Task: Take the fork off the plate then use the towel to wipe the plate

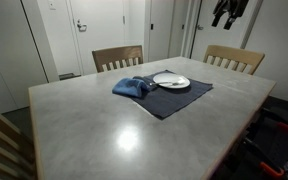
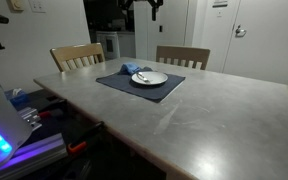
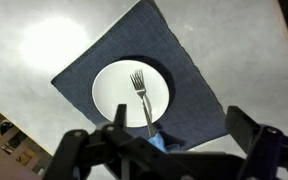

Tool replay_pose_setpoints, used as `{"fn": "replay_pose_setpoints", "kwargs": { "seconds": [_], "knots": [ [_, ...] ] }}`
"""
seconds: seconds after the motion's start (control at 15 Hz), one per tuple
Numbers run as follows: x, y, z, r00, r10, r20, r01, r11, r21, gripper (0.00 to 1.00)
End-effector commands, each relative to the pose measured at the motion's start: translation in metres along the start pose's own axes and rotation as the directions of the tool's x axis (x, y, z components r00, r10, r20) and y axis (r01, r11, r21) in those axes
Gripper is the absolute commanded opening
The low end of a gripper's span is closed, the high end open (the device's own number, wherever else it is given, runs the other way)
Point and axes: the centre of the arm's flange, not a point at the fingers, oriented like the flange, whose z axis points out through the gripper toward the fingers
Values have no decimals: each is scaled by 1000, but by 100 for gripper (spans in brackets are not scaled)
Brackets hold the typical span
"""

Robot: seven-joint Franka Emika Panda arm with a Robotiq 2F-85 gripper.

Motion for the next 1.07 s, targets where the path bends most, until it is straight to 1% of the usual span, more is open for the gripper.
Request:
{"fn": "replay_pose_setpoints", "kwargs": {
  "seconds": [0.0,0.13,0.2,0.27,0.33,0.6,0.87,1.0],
  "knots": [
    [10,10,30,998,-49,-43,50,998,27,100],
    [15,11,43,996,-62,-71,66,996,52,100],
    [12,10,44,995,-62,-75,67,996,64,100],
    [11,1,32,998,-39,-57,43,997,58,100],
    [11,1,36,998,-41,-56,44,997,65,100],
    [13,1,34,998,-41,-53,44,997,58,100],
    [23,10,48,995,-64,-71,67,997,45,100],
    [30,16,55,994,-80,-71,82,996,22,100]
  ]
}}
